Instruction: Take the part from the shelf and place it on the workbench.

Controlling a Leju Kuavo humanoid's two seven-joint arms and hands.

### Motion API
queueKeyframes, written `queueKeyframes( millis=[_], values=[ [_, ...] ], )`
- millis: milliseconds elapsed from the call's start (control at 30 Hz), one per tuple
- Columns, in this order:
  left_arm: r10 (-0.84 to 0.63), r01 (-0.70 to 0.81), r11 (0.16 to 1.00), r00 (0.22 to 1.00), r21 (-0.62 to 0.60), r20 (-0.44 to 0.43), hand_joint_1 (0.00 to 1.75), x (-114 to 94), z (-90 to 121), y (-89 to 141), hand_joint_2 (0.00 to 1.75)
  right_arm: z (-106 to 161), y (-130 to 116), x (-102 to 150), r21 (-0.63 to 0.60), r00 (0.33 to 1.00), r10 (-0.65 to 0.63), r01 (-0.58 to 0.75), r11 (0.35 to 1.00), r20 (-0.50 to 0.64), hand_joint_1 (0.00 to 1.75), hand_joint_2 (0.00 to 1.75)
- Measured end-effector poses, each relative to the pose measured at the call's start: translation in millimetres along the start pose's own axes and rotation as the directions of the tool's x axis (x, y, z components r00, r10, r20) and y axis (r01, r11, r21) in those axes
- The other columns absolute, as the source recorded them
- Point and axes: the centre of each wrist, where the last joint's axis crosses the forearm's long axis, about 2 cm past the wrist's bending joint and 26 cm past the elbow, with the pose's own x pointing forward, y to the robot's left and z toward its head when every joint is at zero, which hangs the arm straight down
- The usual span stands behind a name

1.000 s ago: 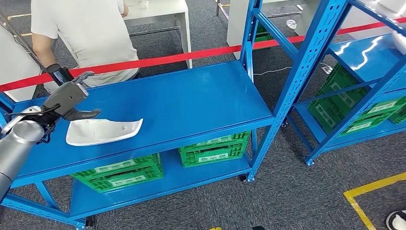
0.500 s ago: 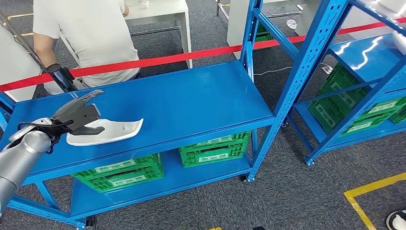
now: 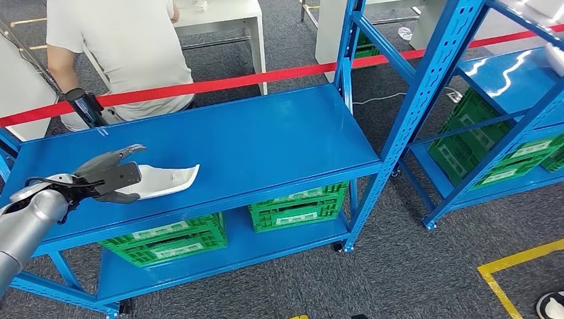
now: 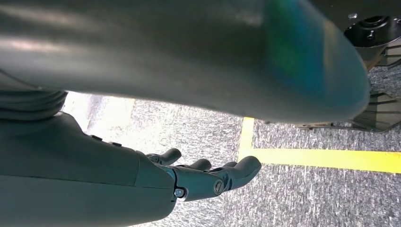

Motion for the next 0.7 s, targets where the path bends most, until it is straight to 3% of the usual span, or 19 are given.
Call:
queueKeyframes(
  millis=[700],
  values=[
    [-0.217, 0.202, 0.974, 0.965, -0.105, -0.15, 0.0, -0.3, -6.1, -19.3, 1.75, 0.0, -0.2, 0.5, -0.002, 1.0, 0.009, -0.009, 1.0, -0.002, 0.0, 0.0]
  ],
)
